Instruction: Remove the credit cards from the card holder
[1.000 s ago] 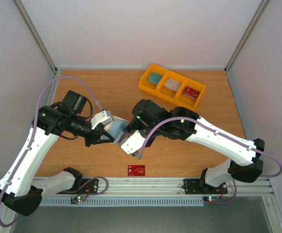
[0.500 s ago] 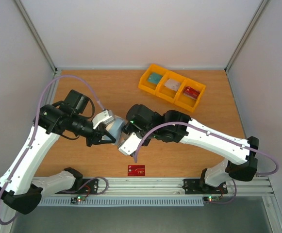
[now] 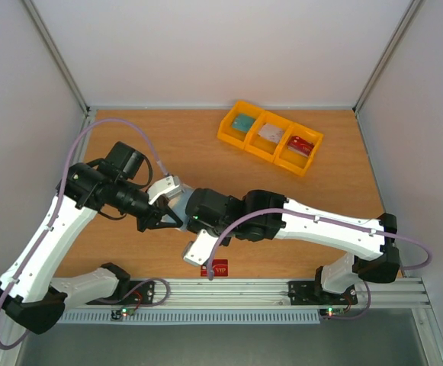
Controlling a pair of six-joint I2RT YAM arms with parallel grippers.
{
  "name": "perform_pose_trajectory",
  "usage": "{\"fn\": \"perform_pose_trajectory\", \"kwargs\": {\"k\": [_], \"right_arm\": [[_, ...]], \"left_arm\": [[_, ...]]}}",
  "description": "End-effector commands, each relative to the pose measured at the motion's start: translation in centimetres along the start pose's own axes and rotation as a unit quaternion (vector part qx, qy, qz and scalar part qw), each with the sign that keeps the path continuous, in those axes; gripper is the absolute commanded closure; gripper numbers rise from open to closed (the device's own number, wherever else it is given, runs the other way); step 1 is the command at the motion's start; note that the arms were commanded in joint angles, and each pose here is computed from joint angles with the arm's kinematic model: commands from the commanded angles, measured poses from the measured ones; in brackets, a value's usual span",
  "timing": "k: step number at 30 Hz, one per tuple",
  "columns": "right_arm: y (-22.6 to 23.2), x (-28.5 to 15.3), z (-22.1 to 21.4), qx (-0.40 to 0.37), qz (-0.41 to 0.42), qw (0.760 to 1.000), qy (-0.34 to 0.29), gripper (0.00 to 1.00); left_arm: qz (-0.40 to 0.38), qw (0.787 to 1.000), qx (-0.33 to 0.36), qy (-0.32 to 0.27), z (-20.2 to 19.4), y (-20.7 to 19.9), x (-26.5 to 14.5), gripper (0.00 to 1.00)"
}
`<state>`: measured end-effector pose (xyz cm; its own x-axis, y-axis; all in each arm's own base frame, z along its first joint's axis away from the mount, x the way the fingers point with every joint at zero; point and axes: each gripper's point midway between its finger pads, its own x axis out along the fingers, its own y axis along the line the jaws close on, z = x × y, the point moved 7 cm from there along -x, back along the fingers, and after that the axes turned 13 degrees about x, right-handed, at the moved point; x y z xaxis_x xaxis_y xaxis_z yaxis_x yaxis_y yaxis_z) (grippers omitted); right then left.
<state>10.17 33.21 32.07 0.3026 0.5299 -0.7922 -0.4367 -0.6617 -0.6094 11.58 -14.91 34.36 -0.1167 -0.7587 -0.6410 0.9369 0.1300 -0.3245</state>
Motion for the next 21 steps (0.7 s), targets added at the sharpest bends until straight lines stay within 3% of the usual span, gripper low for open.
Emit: {"fn": "perform_pose_trajectory", "kwargs": {"k": [1, 21], "right_arm": [[0.9, -0.4, 1.0, 0.003, 0.016, 1.000, -0.010, 0.56], [0.3, -0.1, -2.9, 0.057, 0.027, 0.994, 0.091, 0.69]], "left_arm": [[0.010, 0.999, 0.034, 0.000, 0.2, 0.2, 0.0, 1.00], [0.027, 0.995, 0.084, 0.040, -0.5, -0.3, 0.2, 1.00]]}}
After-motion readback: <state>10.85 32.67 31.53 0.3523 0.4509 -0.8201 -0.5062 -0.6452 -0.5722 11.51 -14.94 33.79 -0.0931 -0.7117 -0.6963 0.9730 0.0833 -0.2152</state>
